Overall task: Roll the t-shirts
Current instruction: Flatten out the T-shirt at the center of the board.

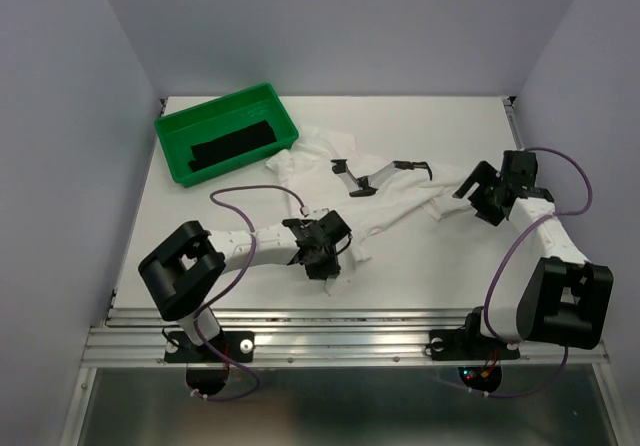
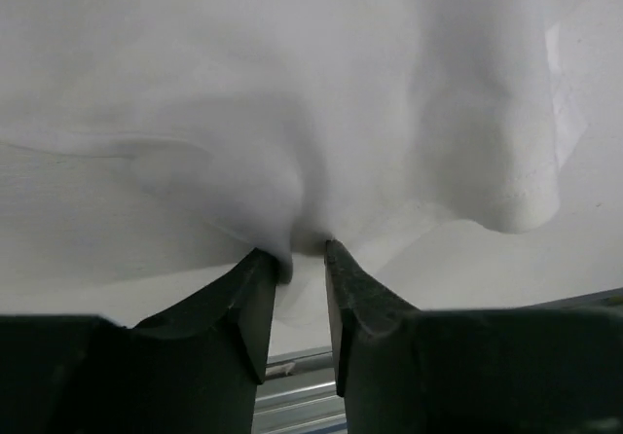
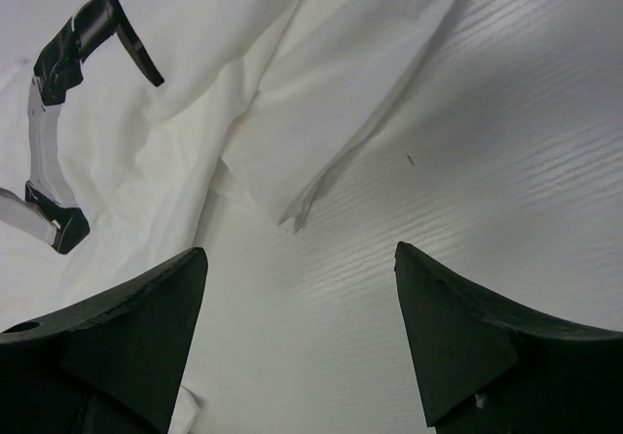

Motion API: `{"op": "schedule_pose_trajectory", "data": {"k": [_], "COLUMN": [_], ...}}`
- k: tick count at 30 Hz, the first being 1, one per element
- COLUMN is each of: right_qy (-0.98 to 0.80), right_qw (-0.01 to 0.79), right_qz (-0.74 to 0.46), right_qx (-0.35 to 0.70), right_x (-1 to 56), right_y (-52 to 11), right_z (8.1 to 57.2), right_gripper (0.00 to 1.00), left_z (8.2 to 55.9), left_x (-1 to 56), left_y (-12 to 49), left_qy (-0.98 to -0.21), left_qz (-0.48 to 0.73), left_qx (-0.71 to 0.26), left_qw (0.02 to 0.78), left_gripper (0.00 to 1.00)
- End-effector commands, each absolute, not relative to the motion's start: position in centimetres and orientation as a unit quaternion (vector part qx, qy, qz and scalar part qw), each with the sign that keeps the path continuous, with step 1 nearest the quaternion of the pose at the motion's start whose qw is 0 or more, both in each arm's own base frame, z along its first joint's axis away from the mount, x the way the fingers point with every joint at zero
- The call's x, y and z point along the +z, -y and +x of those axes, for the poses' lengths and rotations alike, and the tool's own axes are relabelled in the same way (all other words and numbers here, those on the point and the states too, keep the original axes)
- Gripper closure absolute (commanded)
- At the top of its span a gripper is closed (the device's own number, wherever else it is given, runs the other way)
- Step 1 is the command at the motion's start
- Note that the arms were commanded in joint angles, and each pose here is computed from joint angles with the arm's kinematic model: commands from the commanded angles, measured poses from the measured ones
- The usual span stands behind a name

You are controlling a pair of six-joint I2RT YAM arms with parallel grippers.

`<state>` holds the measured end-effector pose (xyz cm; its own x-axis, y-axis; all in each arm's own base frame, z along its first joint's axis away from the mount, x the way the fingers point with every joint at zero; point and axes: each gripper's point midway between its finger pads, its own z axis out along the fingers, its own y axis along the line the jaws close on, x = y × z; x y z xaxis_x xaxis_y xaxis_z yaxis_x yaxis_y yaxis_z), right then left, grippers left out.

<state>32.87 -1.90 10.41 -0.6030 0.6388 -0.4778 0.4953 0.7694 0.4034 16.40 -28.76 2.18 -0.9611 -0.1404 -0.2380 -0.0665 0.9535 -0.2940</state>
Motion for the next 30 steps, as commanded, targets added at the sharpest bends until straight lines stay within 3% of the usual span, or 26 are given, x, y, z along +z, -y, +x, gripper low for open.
{"op": "schedule_pose_trajectory", "data": {"k": [1, 2, 4, 11, 20, 26, 28, 29, 30], "right_qy": [-0.887, -0.888, -0.887, -0.903, -0.909, -0.908, -0.901, -0.899, -0.894], "right_qw": [0.326, 0.324, 0.324, 0.295, 0.255, 0.247, 0.266, 0.266, 0.283], "right_qz": [0.298, 0.295, 0.293, 0.272, 0.297, 0.313, 0.322, 0.331, 0.331], "right_qx": [0.131, 0.14, 0.152, 0.151, 0.141, 0.13, 0.121, 0.109, 0.109], "right_x": [11.3, 11.4, 11.4, 8.3, 3.3, 1.3, 1.8, 1.4, 2.7], "right_y": [1.5, 1.1, 0.7, -3.2, -3.8, -3.7, -3.2, -2.7, -2.5], "right_z": [32.9, 32.8, 32.8, 32.3, 31.6, 32.6, 34.4, 35.0, 36.7], "right_gripper": [0.17, 0.17, 0.18, 0.21, 0.27, 0.38, 0.48, 0.67, 0.79], "left_z": [17.7, 18.2, 20.0, 24.9, 26.6, 27.1, 27.5, 27.9, 28.2], "left_x": [3.4, 4.2, 6.9, 18.6, 22.2, 22.2, 22.5, 22.8, 23.1], "left_y": [28.1, 27.6, 25.8, 21.2, 19.9, 20.0, 19.9, 20.0, 20.1], "left_qy": [-0.979, -0.977, -0.968, -0.916, -0.899, -0.9, -0.898, -0.895, -0.894], "left_qz": [-0.057, -0.062, -0.086, -0.137, -0.139, -0.132, -0.131, -0.131, -0.129], "left_qx": [-0.114, -0.107, -0.095, -0.191, -0.211, -0.211, -0.211, -0.215, -0.219], "left_qw": [0.161, 0.174, 0.216, 0.324, 0.357, 0.359, 0.364, 0.368, 0.369], "left_gripper": [0.94, 1.0, 1.0, 1.0, 1.0, 1.0, 1.0, 1.0, 1.0]}}
